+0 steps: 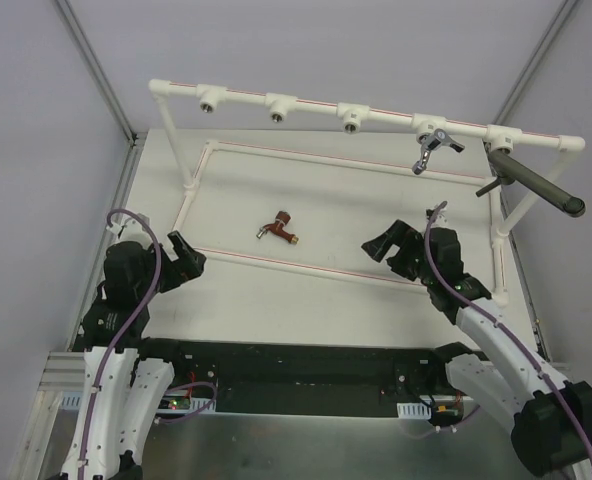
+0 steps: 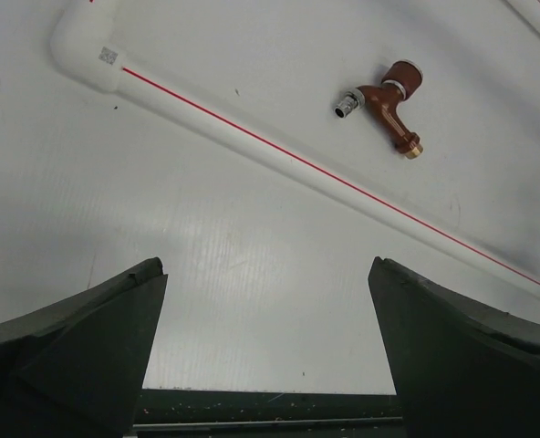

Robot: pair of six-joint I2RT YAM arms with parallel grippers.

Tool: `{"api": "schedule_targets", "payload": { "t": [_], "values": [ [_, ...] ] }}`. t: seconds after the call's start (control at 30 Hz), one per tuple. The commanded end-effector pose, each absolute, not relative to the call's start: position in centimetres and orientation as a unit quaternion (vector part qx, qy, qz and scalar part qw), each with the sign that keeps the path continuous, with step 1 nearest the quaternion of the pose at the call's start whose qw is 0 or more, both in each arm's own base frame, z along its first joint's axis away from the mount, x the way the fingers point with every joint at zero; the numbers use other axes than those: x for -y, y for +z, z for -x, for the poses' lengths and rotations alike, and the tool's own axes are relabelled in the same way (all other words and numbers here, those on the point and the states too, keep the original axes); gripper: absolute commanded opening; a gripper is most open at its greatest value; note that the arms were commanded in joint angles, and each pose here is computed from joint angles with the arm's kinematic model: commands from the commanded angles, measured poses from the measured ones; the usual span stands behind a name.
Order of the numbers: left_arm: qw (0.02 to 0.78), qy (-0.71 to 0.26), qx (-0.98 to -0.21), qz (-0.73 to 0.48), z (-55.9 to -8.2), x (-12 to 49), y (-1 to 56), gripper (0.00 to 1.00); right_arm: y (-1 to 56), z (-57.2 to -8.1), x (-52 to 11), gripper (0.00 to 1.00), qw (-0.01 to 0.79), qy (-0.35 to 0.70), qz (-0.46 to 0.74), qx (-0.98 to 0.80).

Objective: Install the water faucets

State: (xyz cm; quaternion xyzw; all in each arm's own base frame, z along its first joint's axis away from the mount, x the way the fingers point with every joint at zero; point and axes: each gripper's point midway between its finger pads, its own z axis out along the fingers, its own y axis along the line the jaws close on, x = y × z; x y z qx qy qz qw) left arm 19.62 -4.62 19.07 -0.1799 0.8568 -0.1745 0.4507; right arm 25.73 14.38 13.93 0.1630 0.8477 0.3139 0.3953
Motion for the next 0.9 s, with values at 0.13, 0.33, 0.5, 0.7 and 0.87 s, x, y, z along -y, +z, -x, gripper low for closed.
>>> {"api": "schedule_targets", "payload": {
  "t": [0.13,0.33,0.5,0.7,0.87],
  "values": [
    [0.415,-0.189,-0.876,0.157,-19.2,5.7,16.8,0.99,15.3,-29.5,-19.0,0.99,0.424,0.331,-0.1,-0.837],
    [0.387,-0.188,-0.889,0.157,-19.5,5.9,16.0,0.99,12.9,-32.2,-23.9,0.88,0.403,0.312,-0.037,-0.86],
    [0.371,-0.187,-0.896,0.157,-19.7,6.0,15.4,0.99,11.4,-34.9,-28.2,0.77,0.393,0.298,0.009,-0.87],
    [0.358,-0.185,-0.901,0.158,-19.8,6.0,14.9,0.99,9.1,-37.6,-31.2,0.68,0.387,0.242,0.059,-0.888],
    [0.351,-0.183,-0.904,0.16,-19.9,6.0,14.7,0.99,6.7,-36.7,-33.3,0.66,0.361,0.214,0.132,-0.898]
  ]
}}
